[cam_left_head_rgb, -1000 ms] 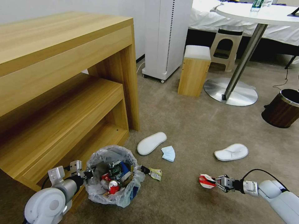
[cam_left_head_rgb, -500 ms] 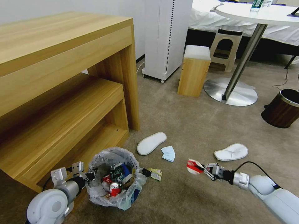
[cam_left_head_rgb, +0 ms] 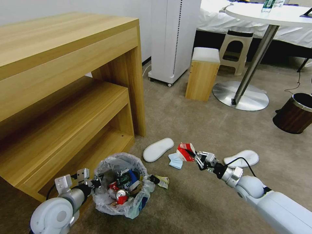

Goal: Pick up the trash bin and place the garbage on the floor into it.

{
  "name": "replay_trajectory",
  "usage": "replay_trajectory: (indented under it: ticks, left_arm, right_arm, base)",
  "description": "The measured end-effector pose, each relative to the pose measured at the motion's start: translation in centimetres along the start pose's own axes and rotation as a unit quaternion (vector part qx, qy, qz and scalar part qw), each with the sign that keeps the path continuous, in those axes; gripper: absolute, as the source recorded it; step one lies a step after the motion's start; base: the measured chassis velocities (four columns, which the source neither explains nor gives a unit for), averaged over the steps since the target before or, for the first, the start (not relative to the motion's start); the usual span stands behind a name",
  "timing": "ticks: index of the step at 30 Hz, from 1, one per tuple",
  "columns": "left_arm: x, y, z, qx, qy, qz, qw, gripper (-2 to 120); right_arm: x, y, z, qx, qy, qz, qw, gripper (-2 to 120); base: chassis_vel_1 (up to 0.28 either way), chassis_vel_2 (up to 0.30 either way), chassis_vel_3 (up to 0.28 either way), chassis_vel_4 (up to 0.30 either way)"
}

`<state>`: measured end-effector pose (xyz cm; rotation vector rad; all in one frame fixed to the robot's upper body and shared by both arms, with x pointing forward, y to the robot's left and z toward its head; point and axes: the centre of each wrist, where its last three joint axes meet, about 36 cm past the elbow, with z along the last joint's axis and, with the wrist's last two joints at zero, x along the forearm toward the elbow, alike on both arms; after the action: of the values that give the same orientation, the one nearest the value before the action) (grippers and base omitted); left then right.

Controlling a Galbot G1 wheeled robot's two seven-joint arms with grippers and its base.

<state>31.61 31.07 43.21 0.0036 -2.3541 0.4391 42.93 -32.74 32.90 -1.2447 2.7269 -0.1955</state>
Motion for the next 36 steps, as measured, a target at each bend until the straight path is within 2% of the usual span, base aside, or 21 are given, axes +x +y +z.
replay_trajectory:
  ticks: [1, 4, 14, 21, 27, 36]
  left_arm:
    - [0.0, 0.0, 0.0, 0.000, 0.000, 0.000, 1.0000, 0]
    - [0.0, -0.1, 0.0, -0.001, 0.001, 0.000, 1.0000, 0]
    - [-0.7, 0.2, 0.2, -0.001, 0.005, -0.006, 1.0000, 0]
    - [-1.0, 0.1, 0.2, 0.000, 0.007, -0.005, 1.0000, 0]
    - [-1.5, 0.1, 0.2, 0.002, 0.008, -0.005, 1.0000, 0]
    - [-2.2, -0.1, 0.0, 0.003, 0.009, -0.001, 1.0000, 0]
  right_arm:
    - [-1.0, 1.0, -0.8, -0.021, -0.010, -0.001, 1.000, 0]
    - [-2.3, 2.0, -1.7, -0.037, -0.020, -0.006, 0.999, 0]
    - [-5.4, 3.2, -4.5, -0.058, -0.047, -0.038, 0.996, 0]
    - [-7.3, 4.2, -5.1, -0.076, -0.058, -0.053, 0.994, 0]
    - [-9.8, 7.0, -5.6, -0.108, -0.072, -0.072, 0.989, 0]
    - [-11.7, 9.5, -6.7, -0.143, -0.079, -0.093, 0.982, 0]
  base:
    - [0.000, 0.000, 0.000, 0.000]
    - [0.000, 0.000, 0.000, 0.000]
    - [0.000, 0.000, 0.000, 0.000]
    - [0.000, 0.000, 0.000, 0.000]
    - [0.000, 0.000, 0.000, 0.000]
    - [0.000, 0.000, 0.000, 0.000]
